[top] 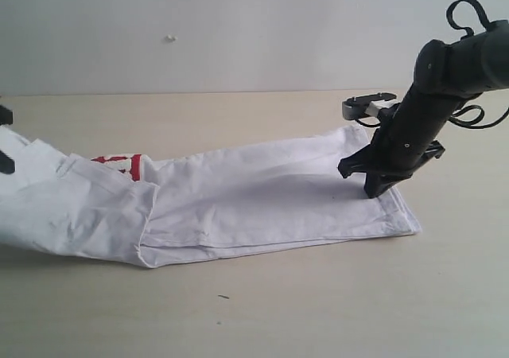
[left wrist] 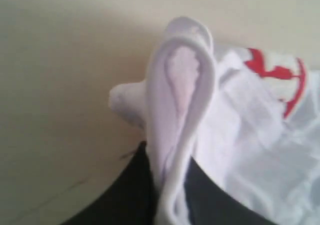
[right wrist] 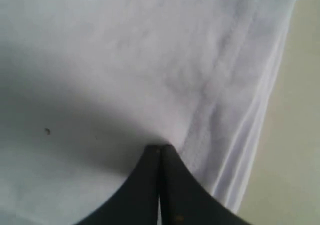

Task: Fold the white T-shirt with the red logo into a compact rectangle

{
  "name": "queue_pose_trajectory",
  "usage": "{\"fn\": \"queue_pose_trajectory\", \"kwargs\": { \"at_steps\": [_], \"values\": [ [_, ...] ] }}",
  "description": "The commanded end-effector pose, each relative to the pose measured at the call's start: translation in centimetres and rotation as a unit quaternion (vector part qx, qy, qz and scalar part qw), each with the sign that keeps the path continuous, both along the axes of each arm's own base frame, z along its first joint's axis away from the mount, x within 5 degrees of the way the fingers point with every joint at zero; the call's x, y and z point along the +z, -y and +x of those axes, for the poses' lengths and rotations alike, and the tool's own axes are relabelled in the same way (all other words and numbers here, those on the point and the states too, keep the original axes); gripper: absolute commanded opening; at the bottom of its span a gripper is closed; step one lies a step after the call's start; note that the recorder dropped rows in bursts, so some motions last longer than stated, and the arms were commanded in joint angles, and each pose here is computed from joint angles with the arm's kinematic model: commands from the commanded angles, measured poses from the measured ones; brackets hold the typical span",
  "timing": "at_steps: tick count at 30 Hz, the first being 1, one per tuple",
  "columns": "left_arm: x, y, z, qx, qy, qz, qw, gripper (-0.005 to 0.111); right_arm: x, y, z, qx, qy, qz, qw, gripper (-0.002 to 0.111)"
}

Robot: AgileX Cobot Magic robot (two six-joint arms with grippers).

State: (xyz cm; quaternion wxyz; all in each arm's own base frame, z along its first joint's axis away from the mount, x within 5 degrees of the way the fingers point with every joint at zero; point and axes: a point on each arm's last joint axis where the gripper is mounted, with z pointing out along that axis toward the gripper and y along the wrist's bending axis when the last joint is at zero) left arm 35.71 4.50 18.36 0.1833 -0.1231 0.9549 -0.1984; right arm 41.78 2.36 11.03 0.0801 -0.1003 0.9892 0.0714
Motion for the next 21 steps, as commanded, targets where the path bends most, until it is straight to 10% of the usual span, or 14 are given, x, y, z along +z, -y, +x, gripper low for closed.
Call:
{"fn": "queue_pose_trajectory", "kwargs": {
  "at_steps": [1,15,21],
  "values": [
    [3.3,3.9,1.1,-0.039,0.030,-0.058,0.997,0.000,2.5,-0.5,0.7,0.006,-0.019,0.027,0.999,0.000],
    [11.8,20.1,2.3,-0.144,0.156,-0.134,0.968,0.000,18.2,1.7,-1.3,-0.044,0.148,0.069,0.986,0.008],
    [10.3,28.3,1.3,-0.216,0.152,-0.147,0.953,0.000,23.2,2.1,-3.7,-0.040,0.199,0.147,0.968,0.022]
  ]
}}
